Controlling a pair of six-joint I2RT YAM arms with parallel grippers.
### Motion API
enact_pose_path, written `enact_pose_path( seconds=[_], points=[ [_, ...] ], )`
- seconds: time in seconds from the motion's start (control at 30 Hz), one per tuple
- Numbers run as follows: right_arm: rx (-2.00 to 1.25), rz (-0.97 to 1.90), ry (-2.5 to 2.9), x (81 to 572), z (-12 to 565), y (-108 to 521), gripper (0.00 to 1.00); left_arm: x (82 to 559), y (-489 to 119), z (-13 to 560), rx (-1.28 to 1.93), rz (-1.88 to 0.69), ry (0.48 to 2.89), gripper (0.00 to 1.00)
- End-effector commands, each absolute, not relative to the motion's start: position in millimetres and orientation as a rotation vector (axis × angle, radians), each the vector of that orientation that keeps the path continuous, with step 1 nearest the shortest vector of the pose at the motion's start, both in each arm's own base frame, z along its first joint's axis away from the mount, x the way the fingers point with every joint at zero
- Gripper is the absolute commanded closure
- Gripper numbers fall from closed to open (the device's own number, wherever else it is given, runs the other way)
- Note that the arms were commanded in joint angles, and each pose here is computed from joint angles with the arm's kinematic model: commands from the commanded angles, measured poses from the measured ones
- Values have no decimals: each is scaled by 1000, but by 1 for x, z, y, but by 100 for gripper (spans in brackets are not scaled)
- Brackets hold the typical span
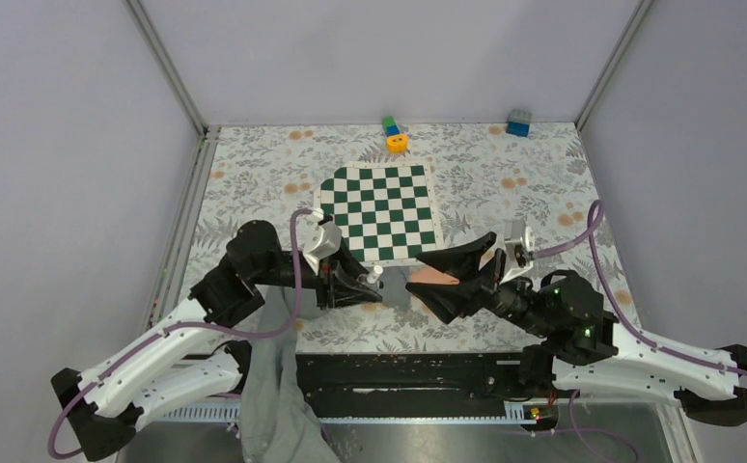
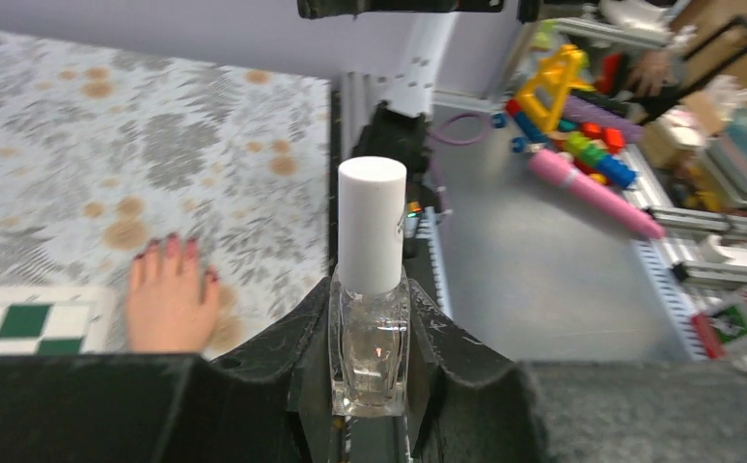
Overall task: Paint the nails
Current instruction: Screw the nail polish bottle.
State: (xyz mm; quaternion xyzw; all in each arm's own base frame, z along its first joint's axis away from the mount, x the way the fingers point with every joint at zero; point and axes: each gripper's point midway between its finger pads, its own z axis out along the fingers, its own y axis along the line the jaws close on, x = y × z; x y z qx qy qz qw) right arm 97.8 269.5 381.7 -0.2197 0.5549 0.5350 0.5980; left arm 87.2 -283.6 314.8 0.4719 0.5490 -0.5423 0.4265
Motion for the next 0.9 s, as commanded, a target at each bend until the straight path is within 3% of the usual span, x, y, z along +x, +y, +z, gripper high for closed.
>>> enact_pose_path(
  seconds=[0.0, 0.3, 0.67, 0.87],
  points=[
    [-721, 1335, 1064, 60, 421, 278, 32, 46, -282, 354, 1287, -1598, 1123, 100],
    [-878, 1389, 1041, 44, 428, 308, 39, 30, -279, 358, 1347, -1705, 1075, 100],
    [-881, 1435, 1017, 39, 432, 315, 39, 24, -279, 355, 1379, -1733, 1074, 100],
    [-900, 1466, 1011, 35, 434, 322, 44, 23, -280, 355, 1386, -1741, 1075, 100]
  ],
)
